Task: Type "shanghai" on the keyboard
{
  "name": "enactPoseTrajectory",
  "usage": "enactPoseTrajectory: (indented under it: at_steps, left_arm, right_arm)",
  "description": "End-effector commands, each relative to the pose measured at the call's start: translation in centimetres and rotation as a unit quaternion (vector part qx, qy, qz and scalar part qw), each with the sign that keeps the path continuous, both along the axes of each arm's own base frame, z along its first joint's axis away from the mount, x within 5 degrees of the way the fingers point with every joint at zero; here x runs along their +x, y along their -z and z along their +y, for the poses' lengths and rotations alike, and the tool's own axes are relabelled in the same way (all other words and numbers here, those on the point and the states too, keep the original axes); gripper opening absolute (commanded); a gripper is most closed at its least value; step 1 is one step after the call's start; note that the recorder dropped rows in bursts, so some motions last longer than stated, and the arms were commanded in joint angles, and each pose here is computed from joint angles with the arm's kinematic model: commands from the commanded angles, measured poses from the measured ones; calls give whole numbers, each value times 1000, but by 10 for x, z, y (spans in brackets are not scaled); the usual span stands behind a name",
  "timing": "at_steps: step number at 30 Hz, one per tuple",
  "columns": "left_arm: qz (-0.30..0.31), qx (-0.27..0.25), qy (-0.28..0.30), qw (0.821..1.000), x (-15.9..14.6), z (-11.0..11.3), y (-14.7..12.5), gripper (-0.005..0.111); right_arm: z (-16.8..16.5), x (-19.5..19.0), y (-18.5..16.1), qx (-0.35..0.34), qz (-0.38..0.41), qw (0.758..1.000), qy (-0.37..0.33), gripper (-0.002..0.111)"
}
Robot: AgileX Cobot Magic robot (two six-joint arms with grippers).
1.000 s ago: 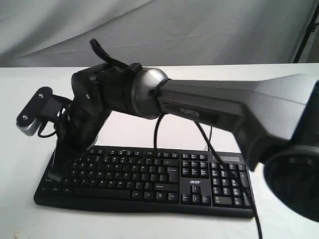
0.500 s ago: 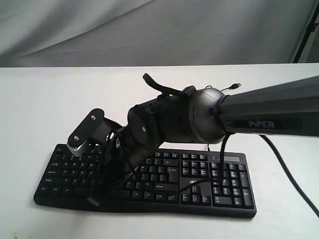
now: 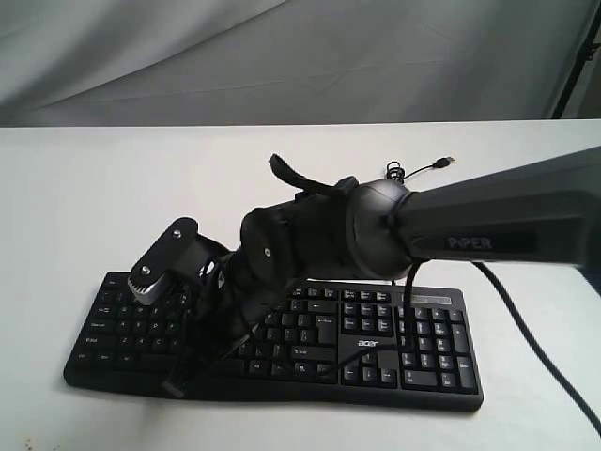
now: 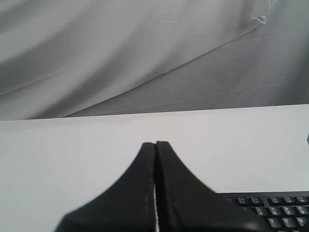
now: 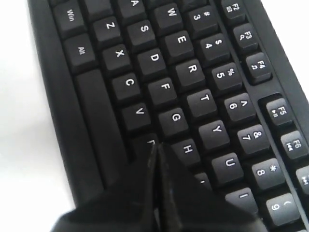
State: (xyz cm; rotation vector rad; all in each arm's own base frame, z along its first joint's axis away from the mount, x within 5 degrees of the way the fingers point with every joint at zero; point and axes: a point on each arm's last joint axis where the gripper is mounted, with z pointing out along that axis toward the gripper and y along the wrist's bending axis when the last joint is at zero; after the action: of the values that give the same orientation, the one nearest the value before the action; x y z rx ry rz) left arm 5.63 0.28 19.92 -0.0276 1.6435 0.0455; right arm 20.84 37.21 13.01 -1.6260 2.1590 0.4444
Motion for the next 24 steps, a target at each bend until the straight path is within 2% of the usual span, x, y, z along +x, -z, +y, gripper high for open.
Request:
enactPoseTrajectory:
  at_steps: [1,18,24]
  left_arm:
    - [-3,-1,3,1000,0,0,0,0]
    - [-3,-1,3,1000,0,0,0,0]
    - [-3,-1,3,1000,0,0,0,0]
  right_arm:
    - [-2,-1,0,-5,7,1000,-1,0]
    - [-3,1,11,-17,9,1000,-3,0]
    - [-3,2,-1,-8,-11,1000,-11,0]
